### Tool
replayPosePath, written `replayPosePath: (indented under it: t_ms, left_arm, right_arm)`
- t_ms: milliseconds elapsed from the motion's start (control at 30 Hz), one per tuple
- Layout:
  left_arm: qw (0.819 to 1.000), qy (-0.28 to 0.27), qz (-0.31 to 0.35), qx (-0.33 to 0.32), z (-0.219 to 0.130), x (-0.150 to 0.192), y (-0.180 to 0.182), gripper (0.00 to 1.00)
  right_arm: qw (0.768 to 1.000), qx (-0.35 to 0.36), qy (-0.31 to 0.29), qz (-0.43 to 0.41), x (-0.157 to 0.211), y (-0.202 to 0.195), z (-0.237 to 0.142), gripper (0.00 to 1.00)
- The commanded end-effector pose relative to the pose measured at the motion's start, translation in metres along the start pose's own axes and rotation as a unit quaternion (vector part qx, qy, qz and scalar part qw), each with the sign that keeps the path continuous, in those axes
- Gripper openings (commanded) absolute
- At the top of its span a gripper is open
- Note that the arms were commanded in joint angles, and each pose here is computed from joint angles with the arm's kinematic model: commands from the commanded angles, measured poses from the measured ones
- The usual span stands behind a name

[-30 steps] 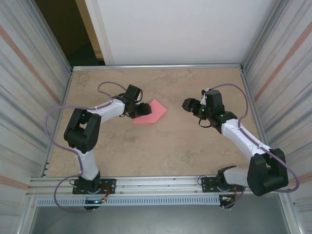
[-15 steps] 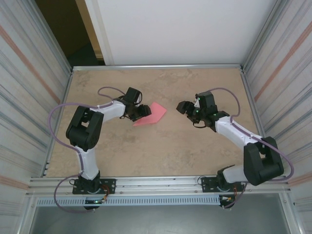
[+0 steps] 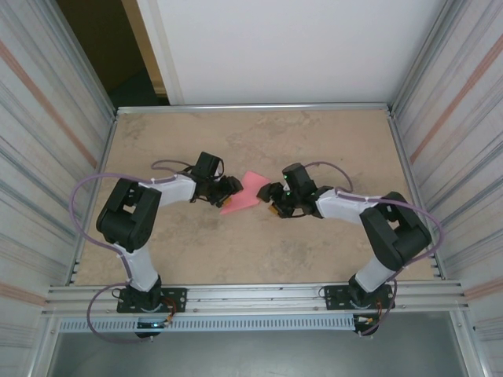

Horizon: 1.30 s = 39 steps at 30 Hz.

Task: Fold a paper plane with a square sheet of paper (pick it up from the middle)
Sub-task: Fold the wing for the fifth time at the center of the table.

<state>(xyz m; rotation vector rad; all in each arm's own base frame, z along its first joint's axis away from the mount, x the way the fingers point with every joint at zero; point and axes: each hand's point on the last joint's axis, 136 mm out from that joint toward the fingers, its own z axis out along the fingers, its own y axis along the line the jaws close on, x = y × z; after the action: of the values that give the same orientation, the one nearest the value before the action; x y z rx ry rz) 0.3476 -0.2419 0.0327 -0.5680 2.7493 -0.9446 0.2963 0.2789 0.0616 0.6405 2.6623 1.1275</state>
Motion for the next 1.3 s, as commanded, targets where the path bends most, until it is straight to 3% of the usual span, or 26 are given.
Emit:
replayPosePath:
  t_ms: [0, 400, 900, 1267]
  left_arm:
    - [0.997, 0.036, -0.043, -0.043, 0.005, 0.024, 0.029, 0.55]
    - [0.997, 0.043, -0.042, -0.043, 0.007, 0.023, 0.030, 0.55]
    - [0.997, 0.043, -0.046, -0.044, 0.007, 0.023, 0.033, 0.56]
    - [0.997, 0.045, -0.045, -0.032, 0.007, 0.023, 0.029, 0.56]
  right_arm:
    - [1.000, 0.005, 0.004, 0.029, 0.005, 0.002, 0.014, 0.54]
    - [0.999, 0.001, -0.009, 0.034, 0.002, 0.001, 0.035, 0.37]
    - [0.998, -0.036, -0.022, 0.038, -0.007, 0.007, 0.050, 0.28]
    - [0.992, -0.080, -0.068, 0.069, -0.017, 0.003, 0.041, 0.23]
